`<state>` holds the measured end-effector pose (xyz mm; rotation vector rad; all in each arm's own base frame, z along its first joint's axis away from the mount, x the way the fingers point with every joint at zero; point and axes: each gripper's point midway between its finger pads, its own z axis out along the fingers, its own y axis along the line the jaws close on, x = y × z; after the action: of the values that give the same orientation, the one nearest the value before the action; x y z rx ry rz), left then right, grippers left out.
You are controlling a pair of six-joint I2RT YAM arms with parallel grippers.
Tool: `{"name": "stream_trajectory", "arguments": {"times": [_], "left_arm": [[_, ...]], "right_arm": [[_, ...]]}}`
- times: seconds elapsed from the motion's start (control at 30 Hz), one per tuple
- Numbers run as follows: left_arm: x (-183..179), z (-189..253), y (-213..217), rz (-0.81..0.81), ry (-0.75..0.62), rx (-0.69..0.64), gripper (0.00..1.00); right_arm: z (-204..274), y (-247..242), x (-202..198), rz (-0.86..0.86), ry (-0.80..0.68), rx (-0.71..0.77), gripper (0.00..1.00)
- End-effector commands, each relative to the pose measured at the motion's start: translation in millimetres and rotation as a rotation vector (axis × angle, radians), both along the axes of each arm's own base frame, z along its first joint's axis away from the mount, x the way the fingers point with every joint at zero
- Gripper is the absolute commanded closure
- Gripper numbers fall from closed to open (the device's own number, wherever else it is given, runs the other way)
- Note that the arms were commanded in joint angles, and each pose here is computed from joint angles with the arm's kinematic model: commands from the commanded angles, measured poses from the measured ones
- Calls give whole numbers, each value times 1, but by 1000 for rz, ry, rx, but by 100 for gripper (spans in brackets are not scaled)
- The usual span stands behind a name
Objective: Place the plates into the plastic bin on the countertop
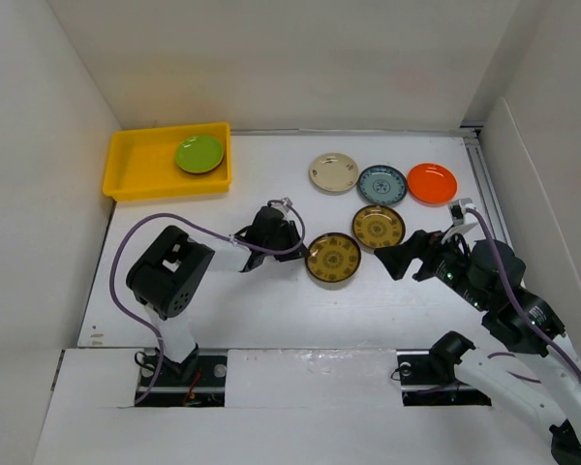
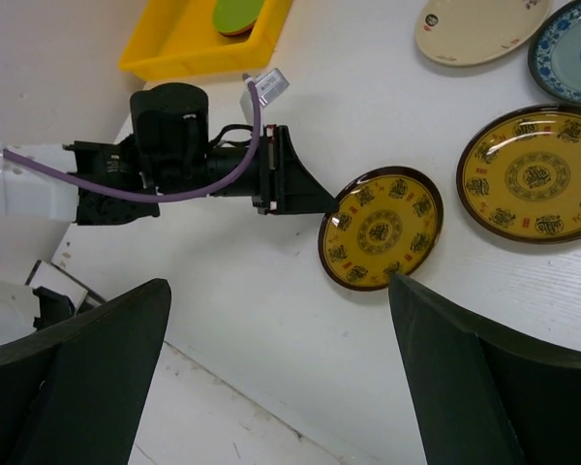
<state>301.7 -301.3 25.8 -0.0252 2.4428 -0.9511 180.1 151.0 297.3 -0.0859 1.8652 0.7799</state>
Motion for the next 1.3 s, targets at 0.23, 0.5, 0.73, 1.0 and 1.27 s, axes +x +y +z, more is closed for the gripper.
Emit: {"name": "stream_trajectory", "arguments": {"times": [0.23, 0.5, 0.73, 1.0, 1.27], "left_arm": [[-4, 5, 13, 35, 26, 89, 100], [52, 80, 87, 438, -70, 115, 100], [123, 129, 176, 773, -75, 47, 100], [213, 158, 296, 1086, -83, -56, 100], [287, 137, 354, 1141, -49, 21, 100]], "right_arm": [[19, 7, 2, 21, -56, 52, 0], [19, 3, 1, 10, -57, 50, 0], [17, 6, 1, 21, -56, 52, 0], [8, 7, 2, 22, -38, 40, 0], [-1, 11, -1, 54, -19, 34, 0]]}}
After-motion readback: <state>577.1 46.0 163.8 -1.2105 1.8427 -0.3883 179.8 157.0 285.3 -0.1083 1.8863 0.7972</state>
